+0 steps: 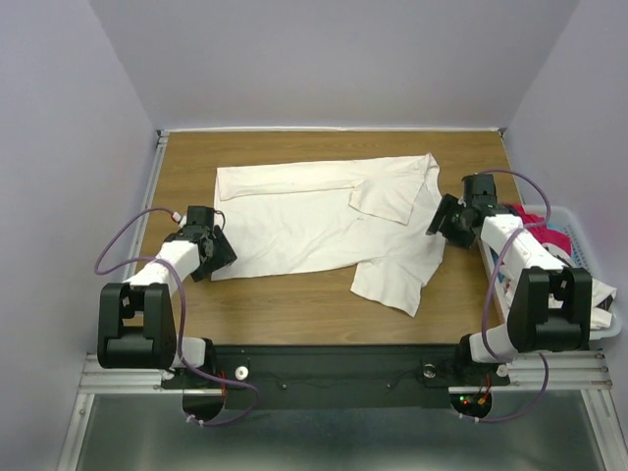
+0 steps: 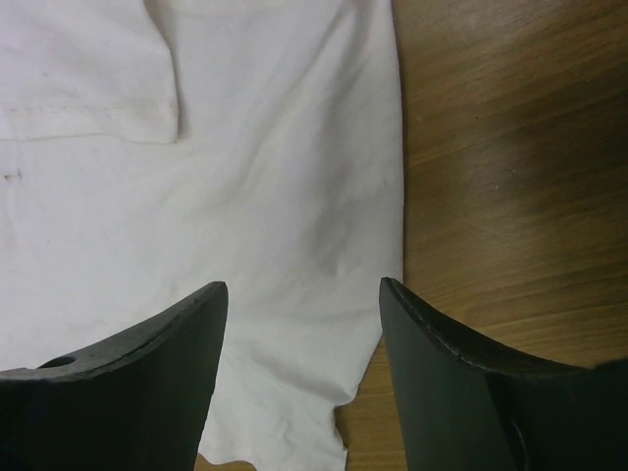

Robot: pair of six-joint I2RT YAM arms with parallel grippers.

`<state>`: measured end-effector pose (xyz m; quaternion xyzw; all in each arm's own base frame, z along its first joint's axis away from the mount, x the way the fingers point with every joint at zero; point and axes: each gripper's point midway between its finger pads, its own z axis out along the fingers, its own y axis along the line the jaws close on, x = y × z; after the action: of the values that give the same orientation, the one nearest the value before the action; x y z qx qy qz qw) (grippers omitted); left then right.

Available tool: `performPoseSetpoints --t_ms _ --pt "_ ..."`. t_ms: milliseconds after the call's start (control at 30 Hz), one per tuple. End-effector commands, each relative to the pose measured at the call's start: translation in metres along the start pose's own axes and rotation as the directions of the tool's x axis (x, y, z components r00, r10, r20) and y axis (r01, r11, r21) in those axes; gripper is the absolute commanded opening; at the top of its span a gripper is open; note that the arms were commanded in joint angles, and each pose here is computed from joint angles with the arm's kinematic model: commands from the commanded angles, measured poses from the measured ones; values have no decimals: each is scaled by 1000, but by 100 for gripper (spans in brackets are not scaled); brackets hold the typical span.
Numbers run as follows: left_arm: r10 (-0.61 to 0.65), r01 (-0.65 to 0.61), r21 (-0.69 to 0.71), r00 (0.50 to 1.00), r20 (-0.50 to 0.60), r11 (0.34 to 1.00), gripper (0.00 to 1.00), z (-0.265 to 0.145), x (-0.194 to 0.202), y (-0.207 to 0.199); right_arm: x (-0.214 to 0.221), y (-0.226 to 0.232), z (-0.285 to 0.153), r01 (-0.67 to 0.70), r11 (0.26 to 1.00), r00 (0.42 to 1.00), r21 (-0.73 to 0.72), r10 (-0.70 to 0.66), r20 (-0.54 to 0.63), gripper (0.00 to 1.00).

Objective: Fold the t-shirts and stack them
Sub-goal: Fold the tshirt

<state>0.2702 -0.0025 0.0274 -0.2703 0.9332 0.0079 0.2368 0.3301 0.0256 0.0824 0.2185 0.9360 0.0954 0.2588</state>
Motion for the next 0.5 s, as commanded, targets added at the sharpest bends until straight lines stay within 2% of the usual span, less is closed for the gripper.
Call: performPoseSetpoints --t_ms 0,233,467 --pt "3 -4 -55 1000 -22 998 77 4 11 7 -9 0 -9 16 1000 999 3 -16 50 69" --pt "15 -17 -102 1000 -22 995 74 3 19 10 -5 -5 -6 15 1000 999 20 -16 41 69" --pt "2 -5 -118 1000 -23 993 64 6 25 16 1 -15 0 2 998 1000 64 -4 29 68"
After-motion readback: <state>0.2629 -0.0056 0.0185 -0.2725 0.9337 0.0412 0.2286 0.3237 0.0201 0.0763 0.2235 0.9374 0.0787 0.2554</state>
